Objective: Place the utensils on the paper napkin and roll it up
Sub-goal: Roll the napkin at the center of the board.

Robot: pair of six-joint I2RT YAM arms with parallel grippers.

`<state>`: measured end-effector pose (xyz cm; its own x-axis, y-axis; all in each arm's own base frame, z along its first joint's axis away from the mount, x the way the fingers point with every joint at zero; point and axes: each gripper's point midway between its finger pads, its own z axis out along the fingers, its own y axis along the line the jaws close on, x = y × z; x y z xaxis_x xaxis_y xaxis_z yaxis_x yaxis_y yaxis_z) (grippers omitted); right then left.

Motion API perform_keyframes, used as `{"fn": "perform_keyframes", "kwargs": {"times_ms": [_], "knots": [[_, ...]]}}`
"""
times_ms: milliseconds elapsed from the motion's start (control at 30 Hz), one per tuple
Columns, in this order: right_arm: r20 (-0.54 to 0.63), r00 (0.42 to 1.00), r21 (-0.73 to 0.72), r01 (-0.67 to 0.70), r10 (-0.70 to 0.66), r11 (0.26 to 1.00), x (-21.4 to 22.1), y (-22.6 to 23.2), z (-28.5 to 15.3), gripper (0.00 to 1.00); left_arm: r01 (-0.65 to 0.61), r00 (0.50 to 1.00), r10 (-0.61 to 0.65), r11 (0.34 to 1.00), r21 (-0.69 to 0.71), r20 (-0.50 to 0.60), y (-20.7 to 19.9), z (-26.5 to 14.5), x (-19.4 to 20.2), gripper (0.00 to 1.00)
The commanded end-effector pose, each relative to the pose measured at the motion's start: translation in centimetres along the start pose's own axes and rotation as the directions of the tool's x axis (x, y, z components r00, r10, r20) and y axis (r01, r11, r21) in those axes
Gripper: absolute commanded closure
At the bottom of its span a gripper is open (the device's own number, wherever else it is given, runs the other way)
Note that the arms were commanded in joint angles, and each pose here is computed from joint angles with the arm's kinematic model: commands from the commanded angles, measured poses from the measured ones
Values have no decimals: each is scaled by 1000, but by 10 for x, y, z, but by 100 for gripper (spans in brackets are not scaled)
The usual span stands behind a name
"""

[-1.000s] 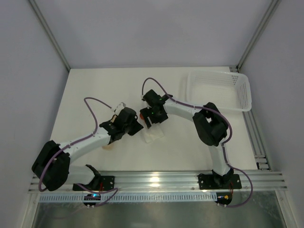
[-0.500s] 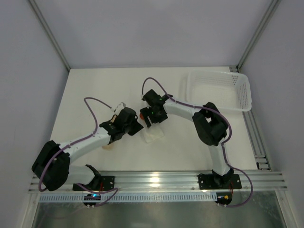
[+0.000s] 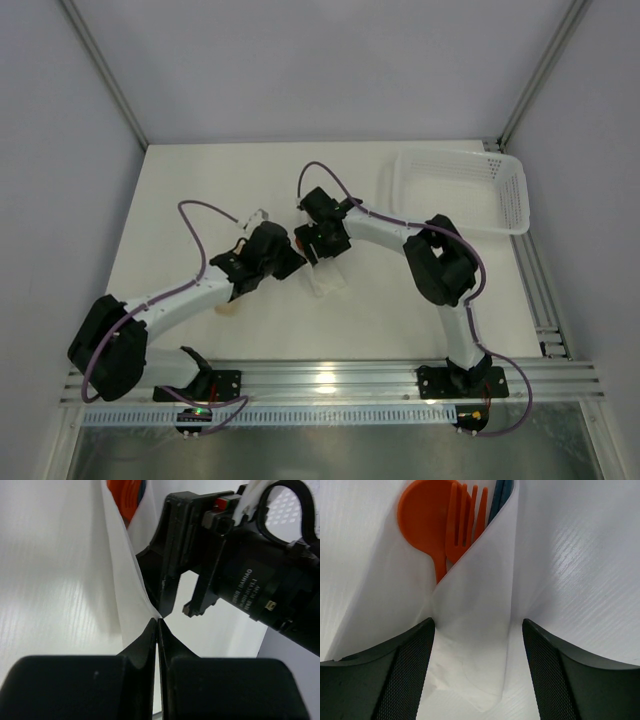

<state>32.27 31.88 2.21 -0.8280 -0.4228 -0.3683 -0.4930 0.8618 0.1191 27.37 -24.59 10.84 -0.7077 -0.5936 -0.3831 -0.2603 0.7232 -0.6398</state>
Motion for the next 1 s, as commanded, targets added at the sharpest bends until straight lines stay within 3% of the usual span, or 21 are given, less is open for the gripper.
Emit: {"fn": "perform_keyframes", "kwargs": {"times_ms": [0, 967], "knots": [[-51, 999, 9, 2, -1, 1000, 13, -4, 25, 25, -26, 999, 21, 992, 126, 36, -42, -3, -14, 100], [-136, 991, -16, -2, -1, 1000, 40, -4, 48, 28, -19, 1000, 18, 986, 166, 2, -75, 27, -9, 100]]}}
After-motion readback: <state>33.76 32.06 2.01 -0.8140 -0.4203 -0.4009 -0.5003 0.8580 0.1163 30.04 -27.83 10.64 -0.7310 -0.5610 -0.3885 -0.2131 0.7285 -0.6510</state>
